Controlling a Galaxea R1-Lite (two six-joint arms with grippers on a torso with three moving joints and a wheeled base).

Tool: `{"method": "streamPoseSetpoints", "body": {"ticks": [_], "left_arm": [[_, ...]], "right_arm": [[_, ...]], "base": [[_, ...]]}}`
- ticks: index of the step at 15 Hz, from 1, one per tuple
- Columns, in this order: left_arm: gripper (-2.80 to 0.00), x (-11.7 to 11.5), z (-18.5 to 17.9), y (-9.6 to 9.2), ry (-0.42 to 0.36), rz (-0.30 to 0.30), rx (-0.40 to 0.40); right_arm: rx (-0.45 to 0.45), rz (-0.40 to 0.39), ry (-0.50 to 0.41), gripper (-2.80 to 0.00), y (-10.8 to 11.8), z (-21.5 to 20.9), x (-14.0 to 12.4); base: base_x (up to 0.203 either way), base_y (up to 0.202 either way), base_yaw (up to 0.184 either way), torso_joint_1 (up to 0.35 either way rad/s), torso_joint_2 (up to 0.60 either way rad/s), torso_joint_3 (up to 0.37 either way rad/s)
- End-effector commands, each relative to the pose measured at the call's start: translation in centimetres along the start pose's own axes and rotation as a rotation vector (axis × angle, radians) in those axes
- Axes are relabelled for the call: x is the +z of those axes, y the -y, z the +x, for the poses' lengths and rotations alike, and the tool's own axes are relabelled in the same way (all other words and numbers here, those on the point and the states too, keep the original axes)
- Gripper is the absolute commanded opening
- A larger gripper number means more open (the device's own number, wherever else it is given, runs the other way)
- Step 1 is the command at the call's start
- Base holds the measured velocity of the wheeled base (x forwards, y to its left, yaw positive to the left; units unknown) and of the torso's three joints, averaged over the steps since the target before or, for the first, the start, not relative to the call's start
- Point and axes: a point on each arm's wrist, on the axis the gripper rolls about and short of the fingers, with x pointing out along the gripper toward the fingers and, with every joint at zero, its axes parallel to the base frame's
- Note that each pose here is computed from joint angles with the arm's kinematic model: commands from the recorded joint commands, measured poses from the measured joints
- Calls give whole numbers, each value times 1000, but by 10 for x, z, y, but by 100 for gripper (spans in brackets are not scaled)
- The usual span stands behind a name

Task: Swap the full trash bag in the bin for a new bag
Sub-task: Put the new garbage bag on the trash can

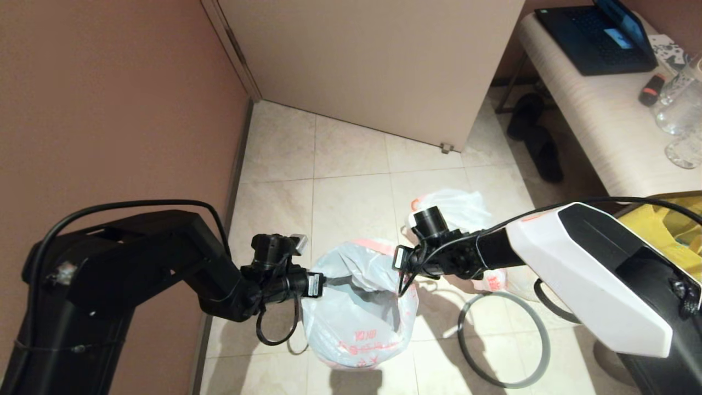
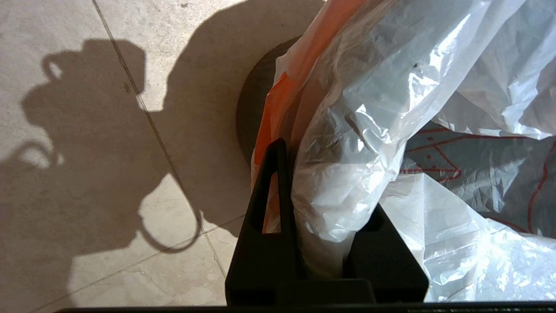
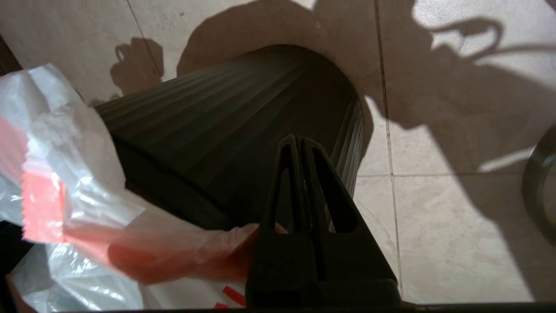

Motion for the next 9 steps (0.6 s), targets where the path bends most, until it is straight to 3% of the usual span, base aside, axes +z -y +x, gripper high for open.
{"method": "streamPoseSetpoints", "body": {"ticks": [1, 5, 7, 9], "left_arm": [[-280, 1, 0, 0, 6, -1, 0], [-280, 1, 1, 0, 7, -1, 0], [-280, 1, 1, 0, 7, -1, 0], [-280, 1, 1, -1, 8, -2, 0]], "right_arm": [[-27, -1, -31, -280, 7, 17, -13], [-53, -2, -73, -280, 15, 37, -32], [-51, 3, -60, -280, 14, 29, -24], [-20, 11, -13, -280, 2, -6, 0]], "base": [[0, 0, 0, 0, 0, 0], [0, 0, 0, 0, 0, 0], [0, 0, 0, 0, 0, 0], [0, 0, 0, 0, 0, 0]]}}
